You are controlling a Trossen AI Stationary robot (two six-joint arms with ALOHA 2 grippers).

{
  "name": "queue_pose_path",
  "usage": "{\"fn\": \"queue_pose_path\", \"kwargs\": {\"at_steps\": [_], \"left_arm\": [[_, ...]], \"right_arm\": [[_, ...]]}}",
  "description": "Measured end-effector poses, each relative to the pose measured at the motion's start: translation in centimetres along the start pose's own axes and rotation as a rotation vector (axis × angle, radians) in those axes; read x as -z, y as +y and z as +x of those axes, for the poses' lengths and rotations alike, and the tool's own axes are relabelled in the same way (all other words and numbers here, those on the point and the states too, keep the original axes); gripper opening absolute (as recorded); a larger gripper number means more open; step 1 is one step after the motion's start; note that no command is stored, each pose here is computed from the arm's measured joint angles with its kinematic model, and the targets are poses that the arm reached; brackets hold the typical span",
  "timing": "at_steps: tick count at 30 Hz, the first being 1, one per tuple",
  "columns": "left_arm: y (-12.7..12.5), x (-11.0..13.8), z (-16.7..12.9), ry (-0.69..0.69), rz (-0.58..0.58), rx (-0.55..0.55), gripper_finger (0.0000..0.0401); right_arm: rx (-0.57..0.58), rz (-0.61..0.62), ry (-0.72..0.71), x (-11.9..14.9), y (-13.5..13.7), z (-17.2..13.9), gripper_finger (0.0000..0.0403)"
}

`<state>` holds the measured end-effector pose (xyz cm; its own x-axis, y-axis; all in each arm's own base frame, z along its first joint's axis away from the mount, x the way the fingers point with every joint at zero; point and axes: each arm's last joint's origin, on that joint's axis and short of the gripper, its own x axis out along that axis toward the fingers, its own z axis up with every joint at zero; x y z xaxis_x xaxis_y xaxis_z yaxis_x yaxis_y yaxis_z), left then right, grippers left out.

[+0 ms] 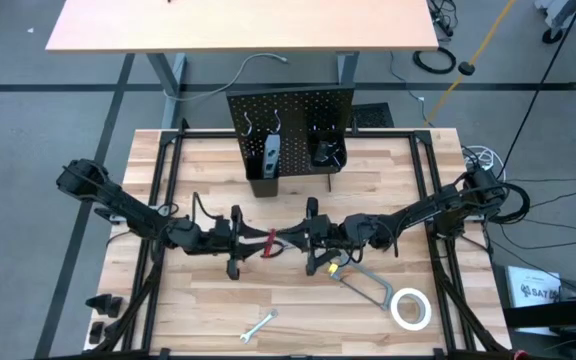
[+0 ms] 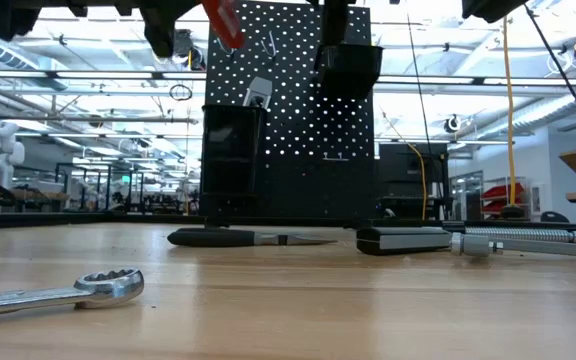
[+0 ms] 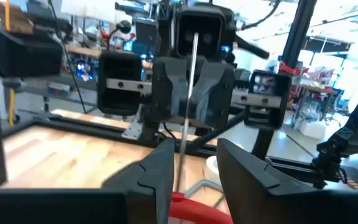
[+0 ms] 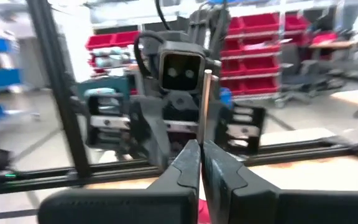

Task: Hang tools onto peg board
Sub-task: Put the allen wrench into the left black bin on the pegboard

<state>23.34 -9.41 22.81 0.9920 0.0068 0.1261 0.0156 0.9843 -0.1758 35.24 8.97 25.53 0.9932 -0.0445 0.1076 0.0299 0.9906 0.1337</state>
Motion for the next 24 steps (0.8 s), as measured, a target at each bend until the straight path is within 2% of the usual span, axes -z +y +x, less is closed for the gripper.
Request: {"fn": "queue_pose_path", "kwargs": {"at_steps": [4, 6, 8, 11, 15, 19, 24], "left_arm": [[0.3, -1.5, -1.0, 0.011, 0.025, -0.002, 0.0127], [0.4, -2.0, -1.5, 0.03, -0.005, -0.002, 0.0127], [0.6, -2.2, -1.9, 0.061, -0.094, -0.002, 0.0127], [0.5, -1.7, -2.0, 0.152, -0.262, 0.071, 0.0127], [-0.5, -0.5, -1.2, 0.235, -0.472, 0.297, 0.0128], [-1.4, -0.4, -0.3, 0.139, -0.567, 0.521, 0.0128], [-0.7, 1.0, 0.8, 0.147, -0.593, 0.483, 0.0128]], "right_arm": [[0.061, -0.117, -0.056, -1.1, 1.6, -0.9, 0.0], [0.064, -0.214, -0.074, -1.6, 2.6, -1.6, 0.0], [0.03, -0.324, -0.081, -2.0, 3.9, -2.2, 0.0], [-0.042, -0.481, -0.093, -2.3, 5.3, -3.0, 0.0], [-0.218, -0.685, -0.135, -2.1, 6.6, -3.6, 0.0], [-0.347, -0.713, -0.187, -2.1, 7.0, -3.7, 0.0], [-0.362, -0.699, -0.237, -3.3, 7.6, -3.6, 0.0]]}}
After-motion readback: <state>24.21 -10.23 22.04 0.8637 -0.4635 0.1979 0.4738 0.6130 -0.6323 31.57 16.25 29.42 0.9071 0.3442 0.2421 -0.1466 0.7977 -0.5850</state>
